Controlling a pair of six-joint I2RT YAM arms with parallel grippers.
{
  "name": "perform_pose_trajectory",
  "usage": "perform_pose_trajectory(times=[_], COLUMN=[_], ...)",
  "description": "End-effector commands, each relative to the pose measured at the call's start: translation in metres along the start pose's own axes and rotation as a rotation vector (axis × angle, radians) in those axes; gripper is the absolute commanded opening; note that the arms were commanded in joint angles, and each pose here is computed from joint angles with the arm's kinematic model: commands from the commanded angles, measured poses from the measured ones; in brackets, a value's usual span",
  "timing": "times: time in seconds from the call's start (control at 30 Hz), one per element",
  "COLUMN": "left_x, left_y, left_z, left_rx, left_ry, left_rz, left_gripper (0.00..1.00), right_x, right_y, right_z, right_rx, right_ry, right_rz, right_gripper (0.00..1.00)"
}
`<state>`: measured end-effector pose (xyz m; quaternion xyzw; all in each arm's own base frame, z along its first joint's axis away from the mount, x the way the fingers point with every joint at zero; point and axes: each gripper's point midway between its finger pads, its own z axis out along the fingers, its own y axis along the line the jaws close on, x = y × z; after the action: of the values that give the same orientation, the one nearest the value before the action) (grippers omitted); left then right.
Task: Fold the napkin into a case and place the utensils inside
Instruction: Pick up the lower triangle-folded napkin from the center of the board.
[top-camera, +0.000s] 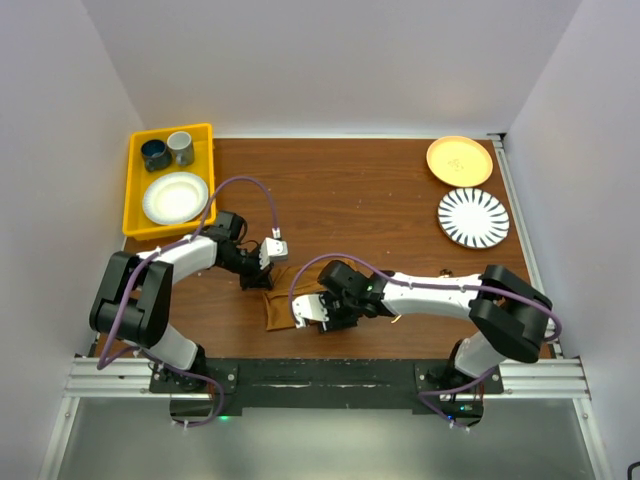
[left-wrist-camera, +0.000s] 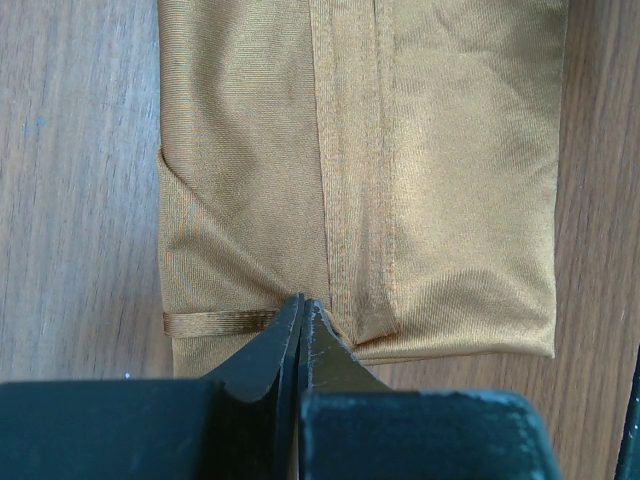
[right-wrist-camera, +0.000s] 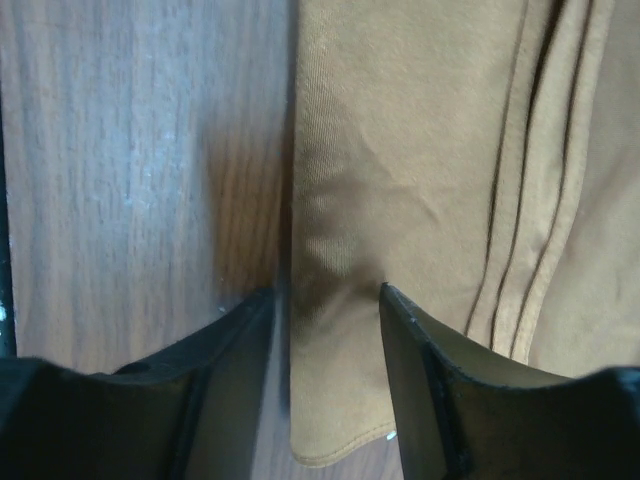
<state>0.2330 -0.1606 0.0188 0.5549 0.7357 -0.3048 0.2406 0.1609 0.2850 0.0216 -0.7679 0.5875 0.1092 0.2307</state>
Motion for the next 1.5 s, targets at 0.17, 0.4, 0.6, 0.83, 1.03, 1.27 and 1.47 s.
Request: perform_pose_trajectory(times=[0.17, 0.4, 0.6, 0.83, 1.03, 1.27, 1.47], left_x=[0.019, 0.019, 0.019, 0.018, 0.016, 0.017, 0.017], left_y=[0.0, -0.001, 0.0, -0.001, -0.001, -0.002, -0.004], left_z=[0.001, 0.001, 0.002, 0.002, 0.002, 0.002, 0.001], left_rx=[-0.002, 0.004, 0.009, 0.019, 0.023, 0.034, 0.036], left_ry=[0.076, 0.074, 0.073, 0.071, 0.064, 0.067, 0.064], left_rz=[0.021, 0.025, 0.025, 0.03, 0.034, 0.04, 0.049], left_gripper=[0.0, 0.0, 0.0, 0.0, 0.0, 0.0, 0.0], right_x=[-0.001, -0.029, -0.031, -0.02, -0.024, -0.037, -0.035], right_y=[-0.006, -0.012, -0.015, -0.039, -0.059, -0.079, -0.09], right_z=[0.019, -0.003, -0.017, -0.018, -0.014, -0.01, -0.013], right_rx=[0.015, -0.015, -0.065, -0.092, -0.126, -0.161, -0.175], right_ry=[0.008, -0.046, -0.057, -0.076, -0.094, -0.137, -0.161], right_rz=[-0.022, 0.005, 0.024, 0.131, 0.199, 0.286, 0.359], right_gripper=[0.27, 0.0, 0.0, 0.0, 0.0, 0.0, 0.0])
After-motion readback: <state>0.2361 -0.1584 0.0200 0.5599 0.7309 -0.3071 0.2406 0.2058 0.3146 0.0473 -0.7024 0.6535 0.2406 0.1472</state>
